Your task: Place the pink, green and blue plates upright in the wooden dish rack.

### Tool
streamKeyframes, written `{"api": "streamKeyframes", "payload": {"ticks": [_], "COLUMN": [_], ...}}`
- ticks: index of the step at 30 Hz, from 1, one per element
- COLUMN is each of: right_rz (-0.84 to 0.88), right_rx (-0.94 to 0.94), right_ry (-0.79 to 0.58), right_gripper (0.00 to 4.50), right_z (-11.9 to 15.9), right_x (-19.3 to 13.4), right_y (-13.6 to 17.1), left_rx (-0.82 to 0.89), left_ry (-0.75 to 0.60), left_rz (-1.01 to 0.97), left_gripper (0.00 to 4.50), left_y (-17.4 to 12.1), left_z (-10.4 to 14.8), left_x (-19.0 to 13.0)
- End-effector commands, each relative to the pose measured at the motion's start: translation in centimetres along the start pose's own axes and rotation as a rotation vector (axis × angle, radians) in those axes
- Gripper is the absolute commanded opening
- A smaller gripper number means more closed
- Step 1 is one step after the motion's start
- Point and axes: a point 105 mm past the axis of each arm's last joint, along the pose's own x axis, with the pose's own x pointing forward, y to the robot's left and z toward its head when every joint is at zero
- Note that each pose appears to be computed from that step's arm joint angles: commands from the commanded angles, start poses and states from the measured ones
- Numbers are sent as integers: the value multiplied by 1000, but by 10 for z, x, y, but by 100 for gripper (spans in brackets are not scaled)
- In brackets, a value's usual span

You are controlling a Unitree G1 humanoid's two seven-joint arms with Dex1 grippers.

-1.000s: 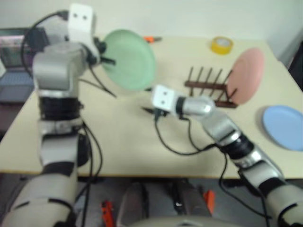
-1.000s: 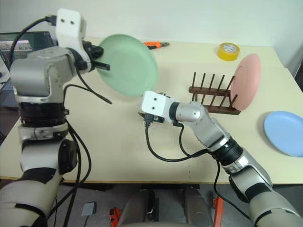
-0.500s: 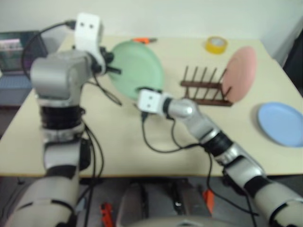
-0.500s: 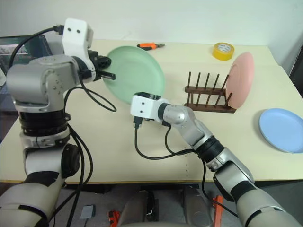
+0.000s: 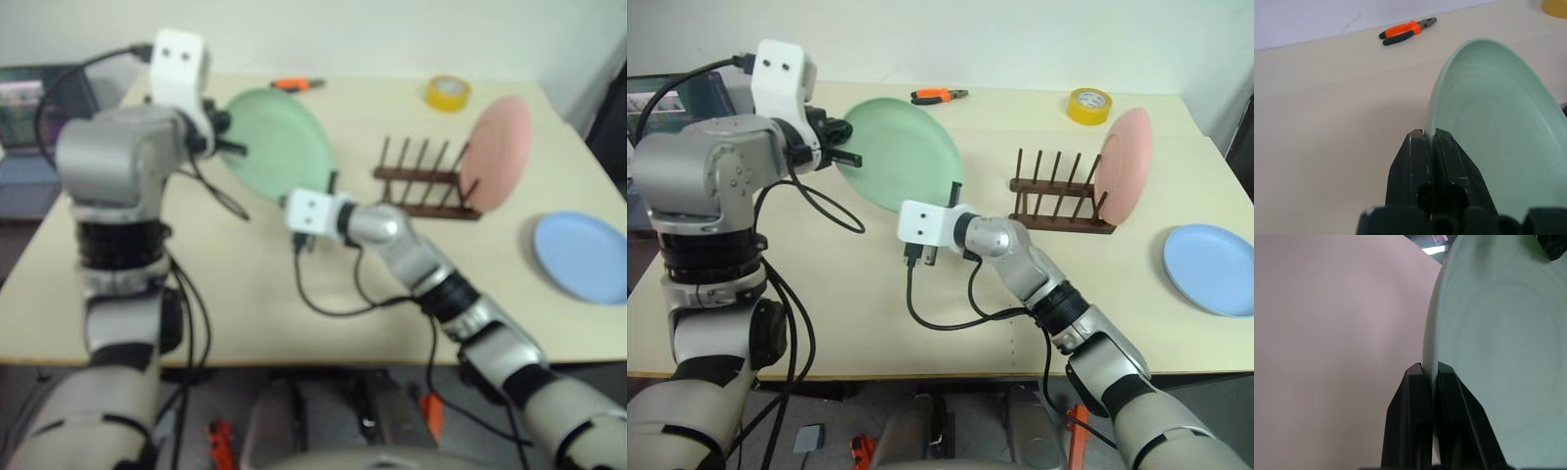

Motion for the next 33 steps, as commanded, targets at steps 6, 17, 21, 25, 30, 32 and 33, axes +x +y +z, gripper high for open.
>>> {"api": "streamKeyframes", "payload": {"ticks": [6, 17, 21, 25, 30, 32, 33], "right_rz": [-87, -166, -282, -319, -367, -403, -419], "right_rx": [119, 376, 589, 733, 811, 840, 849], "right_ry": [-125, -245, -403, -506, -512, -506, -498], "right_gripper": [0, 0, 0, 0, 0, 0, 0], "right_z": [20, 24, 38, 50, 46, 40, 36], "right_x": [-11, -28, -56, -91, -139, -154, -163], "right_y": [-26, -51, -95, -129, -165, -177, -182], "left_rx": [26, 172, 185, 159, 183, 176, 174], "left_ry": [-124, -574, -548, -397, -292, -304, -305], "left_rz": [3, -203, -400, -557, -679, -713, -725], "left_gripper": [260, 362, 362, 362, 362, 362, 362], "left_y": [22, 55, 52, 29, -15, -27, -33], "left_z": [26, 74, 18, -36, -71, -72, -72], "left_x": [-18, -116, -134, -125, -99, -92, -89]}}
